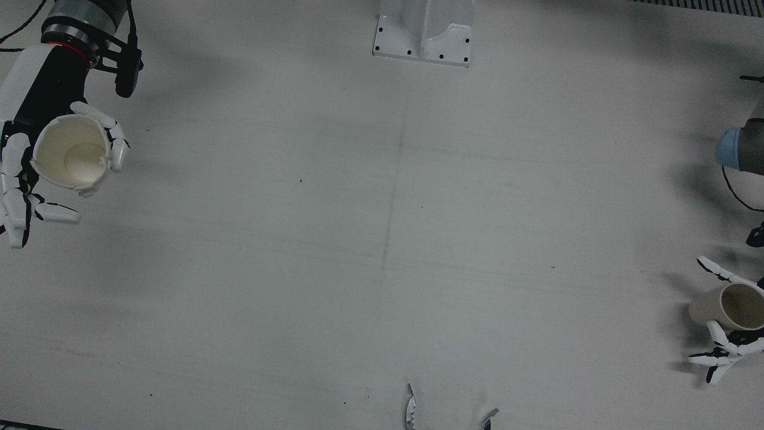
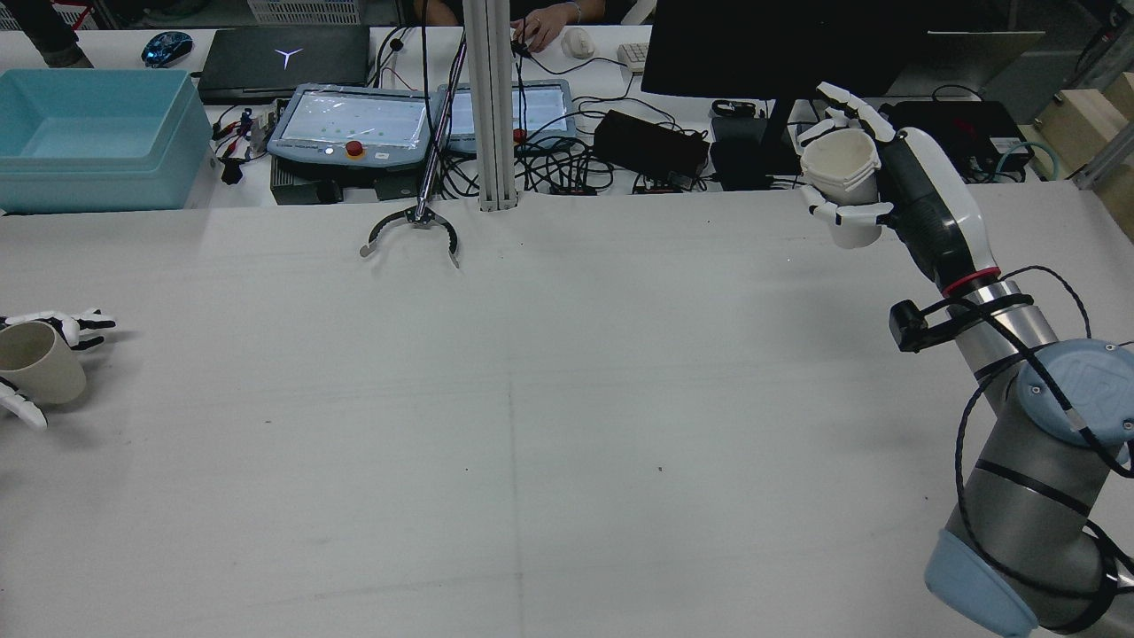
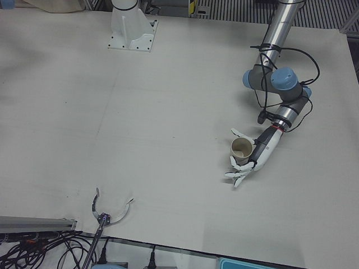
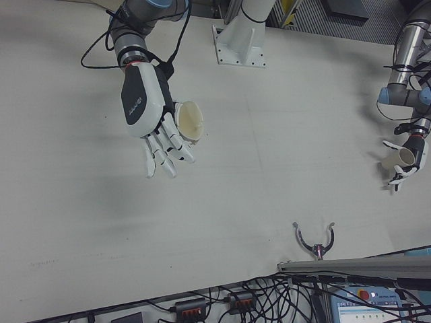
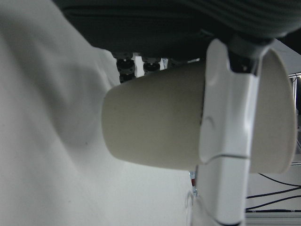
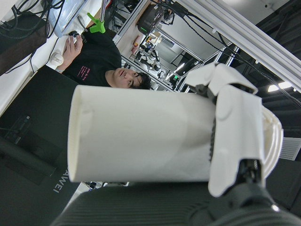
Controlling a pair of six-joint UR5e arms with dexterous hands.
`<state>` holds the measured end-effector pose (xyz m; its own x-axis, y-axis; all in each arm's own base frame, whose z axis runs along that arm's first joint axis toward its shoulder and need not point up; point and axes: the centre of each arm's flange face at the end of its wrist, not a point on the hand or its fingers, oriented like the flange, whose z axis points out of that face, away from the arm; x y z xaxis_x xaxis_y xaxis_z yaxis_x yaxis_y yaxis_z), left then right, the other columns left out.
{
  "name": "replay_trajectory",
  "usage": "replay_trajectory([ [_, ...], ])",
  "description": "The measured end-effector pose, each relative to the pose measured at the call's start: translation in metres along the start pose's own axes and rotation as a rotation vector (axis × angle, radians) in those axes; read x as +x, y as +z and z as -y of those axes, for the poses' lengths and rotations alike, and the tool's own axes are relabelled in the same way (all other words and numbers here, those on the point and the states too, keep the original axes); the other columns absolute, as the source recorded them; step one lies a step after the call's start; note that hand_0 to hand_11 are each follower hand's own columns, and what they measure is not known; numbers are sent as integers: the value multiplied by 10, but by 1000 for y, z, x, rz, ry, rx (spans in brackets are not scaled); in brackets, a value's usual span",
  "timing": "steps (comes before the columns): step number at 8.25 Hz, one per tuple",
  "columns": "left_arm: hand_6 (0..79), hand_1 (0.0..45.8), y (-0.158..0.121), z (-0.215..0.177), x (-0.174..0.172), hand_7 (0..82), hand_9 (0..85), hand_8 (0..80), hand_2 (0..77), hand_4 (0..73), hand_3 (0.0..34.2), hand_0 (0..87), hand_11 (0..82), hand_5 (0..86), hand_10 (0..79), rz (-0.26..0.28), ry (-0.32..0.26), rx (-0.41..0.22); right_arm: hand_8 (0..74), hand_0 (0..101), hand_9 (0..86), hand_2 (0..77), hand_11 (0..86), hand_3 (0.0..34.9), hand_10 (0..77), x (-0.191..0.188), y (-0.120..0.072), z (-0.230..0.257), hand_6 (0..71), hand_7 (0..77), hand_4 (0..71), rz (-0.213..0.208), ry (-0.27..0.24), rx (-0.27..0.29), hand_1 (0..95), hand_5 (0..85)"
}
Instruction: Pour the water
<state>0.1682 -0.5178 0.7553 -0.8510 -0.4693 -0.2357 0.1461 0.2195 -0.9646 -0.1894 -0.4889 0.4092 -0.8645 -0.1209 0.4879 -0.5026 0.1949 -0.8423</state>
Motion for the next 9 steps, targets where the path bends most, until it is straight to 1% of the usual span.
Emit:
replay_trajectory([
  [1,229,120,-1,3,-2,185,27,109,11,393,0,733,153,529,104,4,-1,0,93,598,120,365,5,21,5,0,0,0,245,376,0,0,0,0,327,131],
  [2,202,120,-3,6,-3,164,22,93,11,387,0,716,136,529,93,5,-2,0,93,596,131,344,5,21,5,0,0,0,245,376,0,0,-1,0,327,131],
  [3,202,114,-5,9,-3,153,22,93,11,404,0,652,136,485,82,5,-2,-3,93,597,131,338,5,22,5,0,0,0,245,376,0,0,0,-1,327,131],
  [4,185,131,-7,11,-4,136,22,87,11,469,0,690,131,415,76,5,-3,-5,93,597,131,338,5,22,5,0,0,0,245,376,0,0,0,-1,327,131],
  [5,164,202,-9,12,-4,120,11,65,11,518,0,692,120,311,76,3,-3,-9,104,598,136,338,5,21,5,0,0,0,251,376,0,0,1,-1,327,131],
  [6,164,109,-11,13,-4,114,11,71,5,458,0,718,114,213,60,2,-4,-13,104,597,131,344,5,22,5,0,0,0,251,360,0,0,1,-1,327,131],
  [7,109,158,-18,17,-4,44,11,54,5,349,0,719,104,87,60,2,-4,-14,104,597,131,344,5,22,5,0,0,0,251,360,0,0,2,0,327,131],
  [8,76,158,-29,23,-5,65,11,49,11,196,16,765,82,5,38,1,-5,-11,104,596,131,344,5,14,5,0,0,0,251,360,0,0,2,-1,322,131],
  [9,60,169,-39,29,-5,33,11,49,11,185,37,796,87,0,49,1,-8,-5,104,596,136,344,5,14,5,0,0,-1,251,371,0,-1,2,-1,322,131],
])
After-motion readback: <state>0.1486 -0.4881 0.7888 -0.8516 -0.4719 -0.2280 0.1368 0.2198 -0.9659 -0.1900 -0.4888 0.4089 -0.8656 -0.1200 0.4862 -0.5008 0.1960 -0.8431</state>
